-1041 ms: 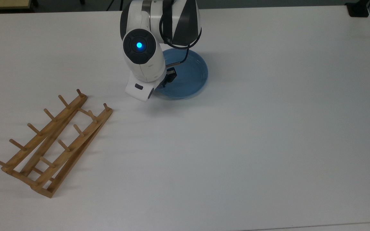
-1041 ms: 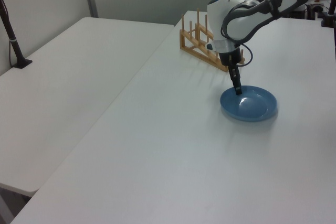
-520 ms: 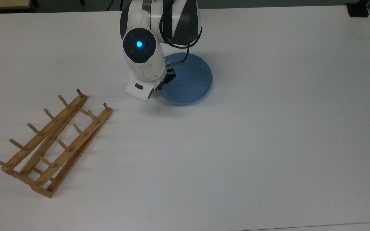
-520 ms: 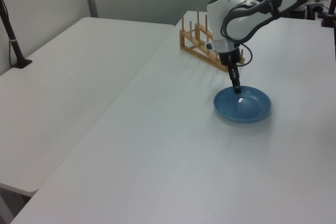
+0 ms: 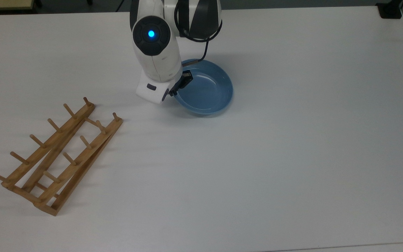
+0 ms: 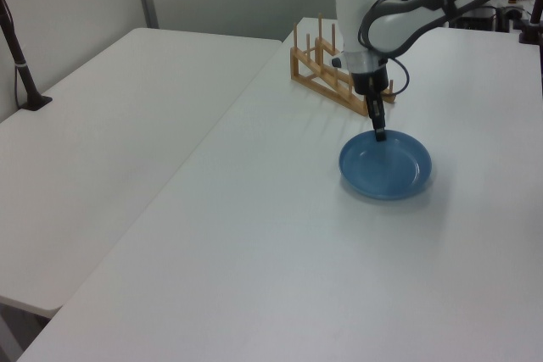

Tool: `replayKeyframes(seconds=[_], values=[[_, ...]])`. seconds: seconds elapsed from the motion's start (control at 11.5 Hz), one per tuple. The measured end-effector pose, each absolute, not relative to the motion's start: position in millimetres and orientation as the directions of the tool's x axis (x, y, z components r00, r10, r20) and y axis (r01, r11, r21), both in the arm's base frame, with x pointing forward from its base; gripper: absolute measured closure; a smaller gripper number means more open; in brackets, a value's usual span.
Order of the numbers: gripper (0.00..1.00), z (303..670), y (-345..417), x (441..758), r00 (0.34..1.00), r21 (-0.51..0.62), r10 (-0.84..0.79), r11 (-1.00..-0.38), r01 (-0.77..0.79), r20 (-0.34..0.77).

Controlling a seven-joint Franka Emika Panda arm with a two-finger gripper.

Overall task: Place plate in plate rack
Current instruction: 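Close the gripper on the blue plate's rim, then lift the plate by its rim and carry it over the rack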

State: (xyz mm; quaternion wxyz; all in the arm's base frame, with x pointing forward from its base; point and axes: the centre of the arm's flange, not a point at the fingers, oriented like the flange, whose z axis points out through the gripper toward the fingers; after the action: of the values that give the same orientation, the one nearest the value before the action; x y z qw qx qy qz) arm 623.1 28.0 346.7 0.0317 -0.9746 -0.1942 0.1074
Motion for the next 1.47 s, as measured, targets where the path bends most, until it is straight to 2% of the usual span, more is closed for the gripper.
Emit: replayKeyframes(seconds=[0.43, 0.69, 0.87, 1.13, 1.3, 1.47], values=[[0.94, 423.5, 20.5, 628.2, 0.912, -0.061, 0.403, -0.915, 0.399, -0.077], [0.94, 477.0, -25.7, 636.8, 0.901, 0.010, 0.434, -0.901, 0.434, 0.010], [0.94, 510.5, -71.4, 648.9, 0.877, 0.126, 0.460, -0.887, 0.445, 0.137], [0.94, 548.1, -143.5, 657.1, 0.824, 0.317, 0.461, -0.876, 0.364, 0.328], [0.94, 561.2, -169.6, 656.6, 0.790, 0.368, 0.455, -0.875, 0.313, 0.410], [0.94, 568.2, -190.8, 652.0, 0.773, 0.392, 0.457, -0.872, 0.292, 0.440]])
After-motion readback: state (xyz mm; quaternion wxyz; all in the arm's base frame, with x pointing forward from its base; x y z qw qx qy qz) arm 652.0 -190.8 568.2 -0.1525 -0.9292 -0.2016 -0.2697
